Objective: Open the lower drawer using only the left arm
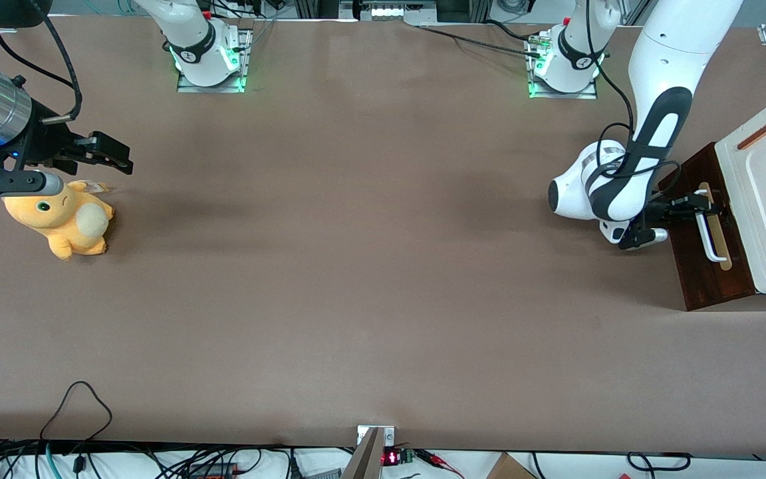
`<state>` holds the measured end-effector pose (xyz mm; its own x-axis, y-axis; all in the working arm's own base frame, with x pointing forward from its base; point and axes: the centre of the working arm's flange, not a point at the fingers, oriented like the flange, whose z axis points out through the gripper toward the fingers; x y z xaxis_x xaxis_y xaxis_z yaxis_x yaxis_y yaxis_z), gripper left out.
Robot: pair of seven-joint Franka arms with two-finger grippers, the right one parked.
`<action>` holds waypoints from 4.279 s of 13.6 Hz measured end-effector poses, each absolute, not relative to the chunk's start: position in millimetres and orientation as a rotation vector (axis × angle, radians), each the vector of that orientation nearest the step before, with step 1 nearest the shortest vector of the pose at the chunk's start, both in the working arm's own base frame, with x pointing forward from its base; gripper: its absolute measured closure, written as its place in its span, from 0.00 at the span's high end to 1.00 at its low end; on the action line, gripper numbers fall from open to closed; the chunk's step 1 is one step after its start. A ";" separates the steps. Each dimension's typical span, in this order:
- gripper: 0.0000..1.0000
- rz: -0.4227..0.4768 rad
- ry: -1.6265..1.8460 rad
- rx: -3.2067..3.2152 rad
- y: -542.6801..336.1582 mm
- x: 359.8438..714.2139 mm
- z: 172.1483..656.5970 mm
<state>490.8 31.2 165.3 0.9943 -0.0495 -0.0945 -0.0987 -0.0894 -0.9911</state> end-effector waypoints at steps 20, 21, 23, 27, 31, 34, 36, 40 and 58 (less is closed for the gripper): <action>0.19 0.024 0.100 -1.669 28.1 494.1 163.3; 0.19 0.019 0.105 -1.675 20.8 493.9 163.1; 0.19 0.005 0.114 -1.697 -7.1 494.5 166.1; 0.19 -0.029 0.147 -1.740 -64.7 493.0 172.6; 0.19 -0.046 0.173 -1.770 -99.0 493.2 178.7; 0.19 -0.049 0.180 -1.771 -103.2 492.9 179.2; 0.26 -0.046 0.218 -1.795 -109.2 494.0 177.3; 0.64 -0.048 0.242 -1.843 -128.5 499.6 185.7; 1.00 -0.010 -0.045 -3.105 -26.4 535.4 575.5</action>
